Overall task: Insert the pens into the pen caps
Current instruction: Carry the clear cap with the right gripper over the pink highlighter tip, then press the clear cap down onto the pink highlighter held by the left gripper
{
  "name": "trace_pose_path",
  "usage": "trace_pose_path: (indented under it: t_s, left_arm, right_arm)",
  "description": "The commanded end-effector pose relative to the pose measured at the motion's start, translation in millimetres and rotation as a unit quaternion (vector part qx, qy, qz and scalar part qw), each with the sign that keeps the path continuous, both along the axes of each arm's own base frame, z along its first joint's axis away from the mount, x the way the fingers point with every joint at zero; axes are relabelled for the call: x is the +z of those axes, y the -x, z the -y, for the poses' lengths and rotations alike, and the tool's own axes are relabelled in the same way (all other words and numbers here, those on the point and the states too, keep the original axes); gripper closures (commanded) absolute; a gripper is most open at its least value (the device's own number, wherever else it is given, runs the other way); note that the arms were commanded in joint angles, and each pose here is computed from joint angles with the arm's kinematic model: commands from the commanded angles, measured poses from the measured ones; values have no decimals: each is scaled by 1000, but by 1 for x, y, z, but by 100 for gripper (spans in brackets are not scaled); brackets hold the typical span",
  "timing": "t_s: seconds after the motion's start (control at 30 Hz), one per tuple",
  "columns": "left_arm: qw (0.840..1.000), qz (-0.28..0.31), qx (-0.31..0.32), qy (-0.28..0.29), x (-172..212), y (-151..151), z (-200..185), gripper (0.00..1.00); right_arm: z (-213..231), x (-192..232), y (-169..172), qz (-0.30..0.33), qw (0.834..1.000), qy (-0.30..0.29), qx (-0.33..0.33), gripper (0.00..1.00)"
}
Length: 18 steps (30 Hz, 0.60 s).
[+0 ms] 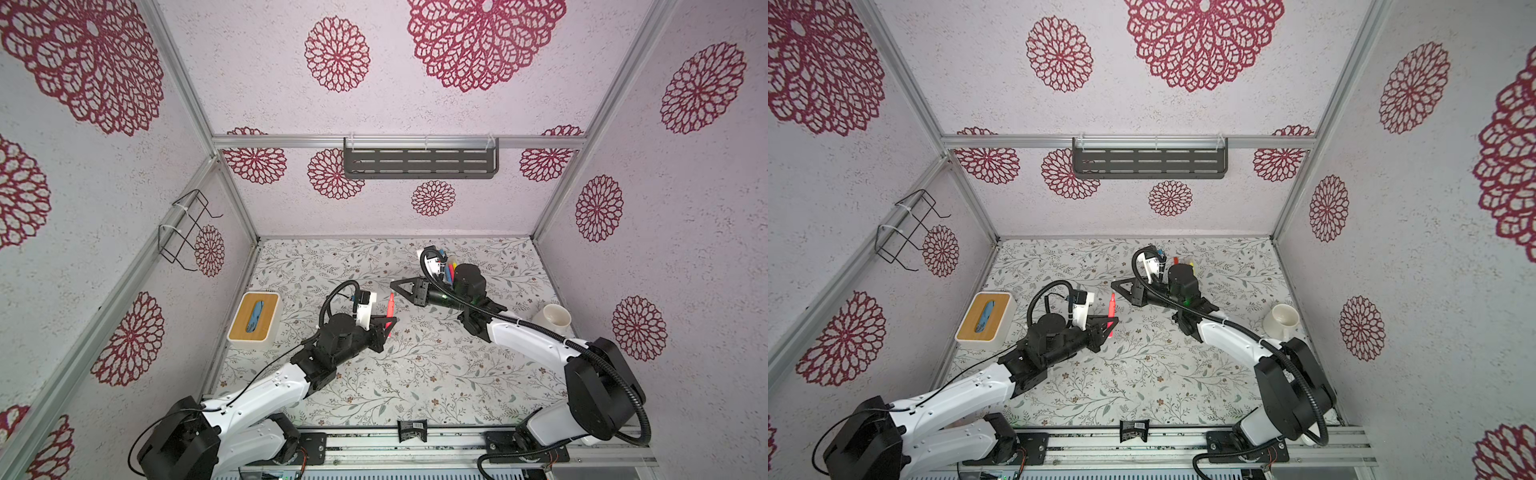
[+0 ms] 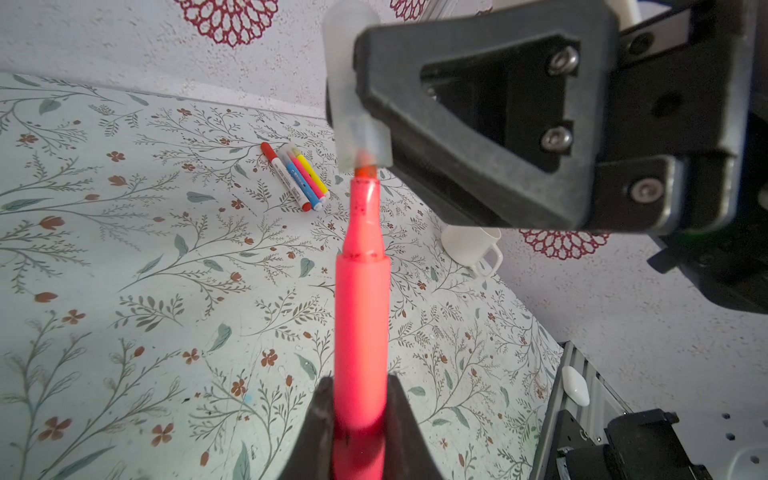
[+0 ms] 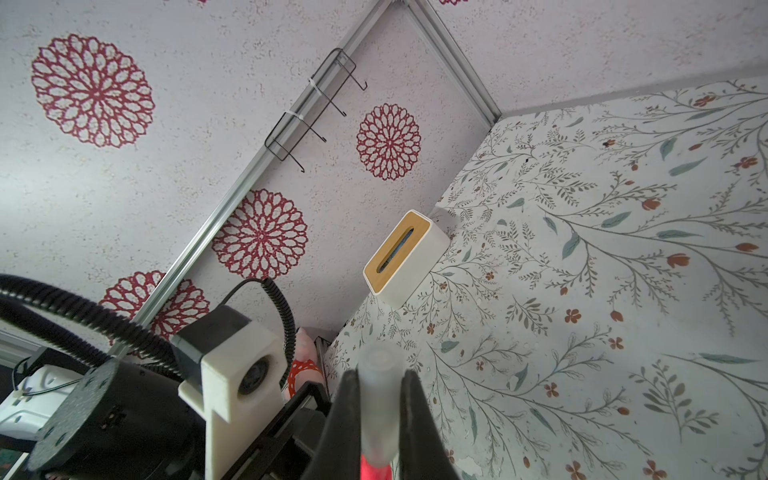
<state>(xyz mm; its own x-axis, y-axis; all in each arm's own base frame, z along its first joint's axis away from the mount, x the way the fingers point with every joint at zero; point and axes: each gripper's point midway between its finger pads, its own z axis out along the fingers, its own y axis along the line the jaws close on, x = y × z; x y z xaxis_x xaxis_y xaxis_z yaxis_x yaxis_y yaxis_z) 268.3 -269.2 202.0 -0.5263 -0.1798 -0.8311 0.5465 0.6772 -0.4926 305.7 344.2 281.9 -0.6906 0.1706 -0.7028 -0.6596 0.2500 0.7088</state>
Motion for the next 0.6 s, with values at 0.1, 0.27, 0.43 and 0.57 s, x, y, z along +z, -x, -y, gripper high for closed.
trace_pose_path:
  t_s: [0.1, 0.27, 0.43, 0.57]
  left_arm:
    - [998, 33, 4, 47, 39, -8, 8, 100]
    - [998, 43, 5, 50, 48, -8, 8, 100]
    - [997, 56, 3, 60, 54, -6, 7, 100]
    - [997, 58, 0, 59, 55, -3, 5, 100]
  right_arm:
    - [-2, 20, 18, 44, 999, -21, 12, 100]
    - [3, 17, 27, 50, 998, -26, 11, 100]
    - [6, 19, 39, 60, 997, -48, 28, 71]
    - [25, 27, 35, 81, 996, -35, -25, 38]
